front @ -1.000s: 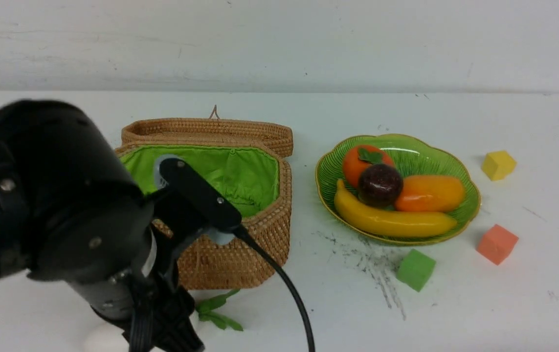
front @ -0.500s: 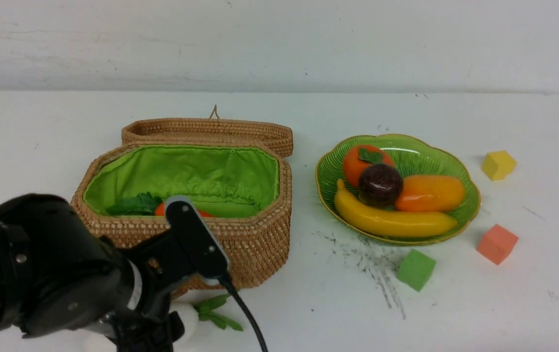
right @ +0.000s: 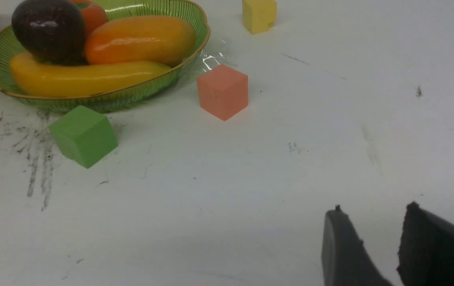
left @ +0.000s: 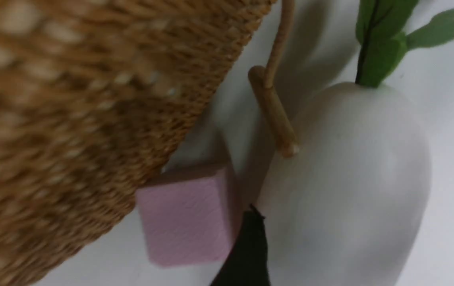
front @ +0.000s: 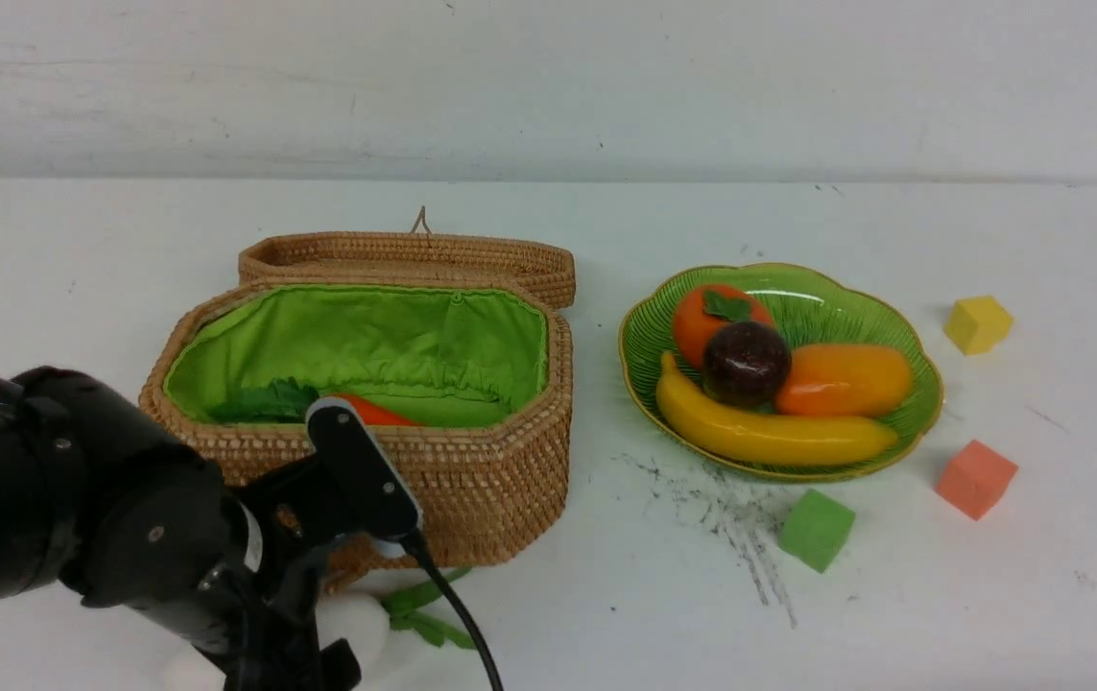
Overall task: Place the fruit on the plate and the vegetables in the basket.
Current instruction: Take a daikon with your left arm and place it on the basket on the left.
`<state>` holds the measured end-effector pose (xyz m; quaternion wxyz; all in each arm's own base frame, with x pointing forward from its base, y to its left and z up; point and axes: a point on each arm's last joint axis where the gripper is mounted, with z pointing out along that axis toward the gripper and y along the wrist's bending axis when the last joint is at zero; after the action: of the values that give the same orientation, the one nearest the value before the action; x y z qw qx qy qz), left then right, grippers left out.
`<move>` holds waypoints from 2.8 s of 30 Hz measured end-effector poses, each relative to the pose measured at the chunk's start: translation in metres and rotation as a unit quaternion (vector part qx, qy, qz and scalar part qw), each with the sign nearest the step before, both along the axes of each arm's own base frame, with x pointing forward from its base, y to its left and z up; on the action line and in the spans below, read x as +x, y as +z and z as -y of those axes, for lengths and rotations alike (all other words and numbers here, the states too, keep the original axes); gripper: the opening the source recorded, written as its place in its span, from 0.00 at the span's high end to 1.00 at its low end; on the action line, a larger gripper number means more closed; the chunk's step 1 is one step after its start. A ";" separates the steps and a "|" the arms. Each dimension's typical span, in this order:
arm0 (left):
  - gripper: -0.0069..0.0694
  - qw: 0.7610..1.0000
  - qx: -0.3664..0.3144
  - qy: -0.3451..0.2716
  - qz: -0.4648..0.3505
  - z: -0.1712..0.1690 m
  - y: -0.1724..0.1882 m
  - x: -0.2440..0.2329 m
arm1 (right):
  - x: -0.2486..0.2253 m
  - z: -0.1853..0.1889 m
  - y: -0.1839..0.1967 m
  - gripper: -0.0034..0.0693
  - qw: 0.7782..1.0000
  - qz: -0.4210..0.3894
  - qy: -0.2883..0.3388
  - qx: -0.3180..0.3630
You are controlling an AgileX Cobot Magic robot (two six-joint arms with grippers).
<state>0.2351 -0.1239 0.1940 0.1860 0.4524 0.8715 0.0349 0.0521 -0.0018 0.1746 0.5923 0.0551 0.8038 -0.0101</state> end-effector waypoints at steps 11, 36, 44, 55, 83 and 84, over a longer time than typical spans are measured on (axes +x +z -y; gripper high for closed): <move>0.29 0.999 0.018 -0.001 -0.036 0.004 -0.028 0.007 | 0.000 0.000 0.000 0.63 1.000 0.000 0.000 0.000; 0.28 0.987 -0.045 -0.004 0.152 -0.029 0.152 -0.041 | 0.000 0.000 0.000 0.63 1.000 0.000 0.000 -0.001; 0.28 0.963 -0.019 -0.051 0.263 0.001 0.157 0.024 | 0.000 0.000 0.000 0.63 1.000 0.000 0.000 -0.001; 0.28 0.951 0.123 -0.122 0.256 0.028 0.064 0.096 | 0.000 0.000 0.000 0.63 1.000 0.000 0.000 -0.001; 0.17 0.968 -0.033 0.030 0.249 0.022 0.102 0.073 | 0.000 0.000 0.000 0.63 1.000 0.000 0.000 -0.001; 0.17 0.967 -0.047 0.040 0.247 0.021 0.107 0.070 | 0.000 0.000 0.000 0.63 1.000 0.000 0.000 0.000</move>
<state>0.3050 -0.1449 0.3009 0.4145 0.3855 0.8167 0.1122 0.0521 -0.0018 0.1746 0.5923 0.0551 0.8038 -0.0102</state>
